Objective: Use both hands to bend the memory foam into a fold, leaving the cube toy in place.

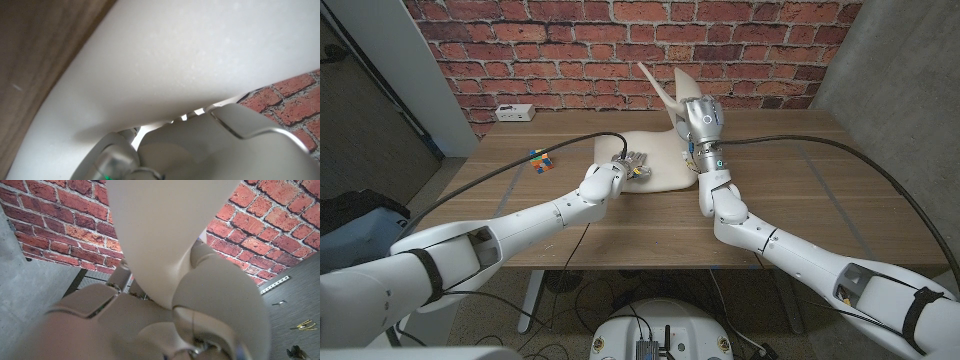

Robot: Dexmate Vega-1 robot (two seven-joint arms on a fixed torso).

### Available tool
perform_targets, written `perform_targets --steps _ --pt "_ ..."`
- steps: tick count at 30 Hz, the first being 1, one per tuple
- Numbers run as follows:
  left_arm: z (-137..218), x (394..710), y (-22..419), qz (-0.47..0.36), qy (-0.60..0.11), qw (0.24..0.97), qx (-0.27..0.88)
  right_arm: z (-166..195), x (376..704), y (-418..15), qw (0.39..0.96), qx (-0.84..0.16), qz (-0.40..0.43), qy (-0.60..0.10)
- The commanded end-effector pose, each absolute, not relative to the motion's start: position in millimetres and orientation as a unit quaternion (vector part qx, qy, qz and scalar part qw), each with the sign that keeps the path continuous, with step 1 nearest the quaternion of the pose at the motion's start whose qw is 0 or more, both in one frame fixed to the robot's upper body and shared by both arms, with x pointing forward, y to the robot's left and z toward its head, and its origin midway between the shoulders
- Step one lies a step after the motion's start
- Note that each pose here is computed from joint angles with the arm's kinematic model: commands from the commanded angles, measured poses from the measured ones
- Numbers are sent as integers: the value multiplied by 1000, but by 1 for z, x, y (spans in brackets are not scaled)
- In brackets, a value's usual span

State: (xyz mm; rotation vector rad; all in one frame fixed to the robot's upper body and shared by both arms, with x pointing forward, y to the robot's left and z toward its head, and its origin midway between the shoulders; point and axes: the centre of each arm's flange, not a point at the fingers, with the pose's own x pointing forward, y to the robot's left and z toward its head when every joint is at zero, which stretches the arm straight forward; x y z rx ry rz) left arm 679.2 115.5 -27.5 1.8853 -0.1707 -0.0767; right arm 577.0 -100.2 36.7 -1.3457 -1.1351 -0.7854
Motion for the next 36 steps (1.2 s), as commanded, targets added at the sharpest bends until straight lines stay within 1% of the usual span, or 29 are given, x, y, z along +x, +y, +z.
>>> perform_targets --steps 1,8,25,36 --pt "-30 676 117 -33 -75 586 806 34 572 -76 541 -583 -324 -512" --pt "-31 673 118 -31 -76 587 805 33 568 -65 525 -589 -318 -526" --pt "-34 673 117 -36 -81 588 804 36 558 -35 520 -581 -306 -547" --pt "-35 675 120 -39 -80 590 803 31 563 -15 546 -569 -274 -551"
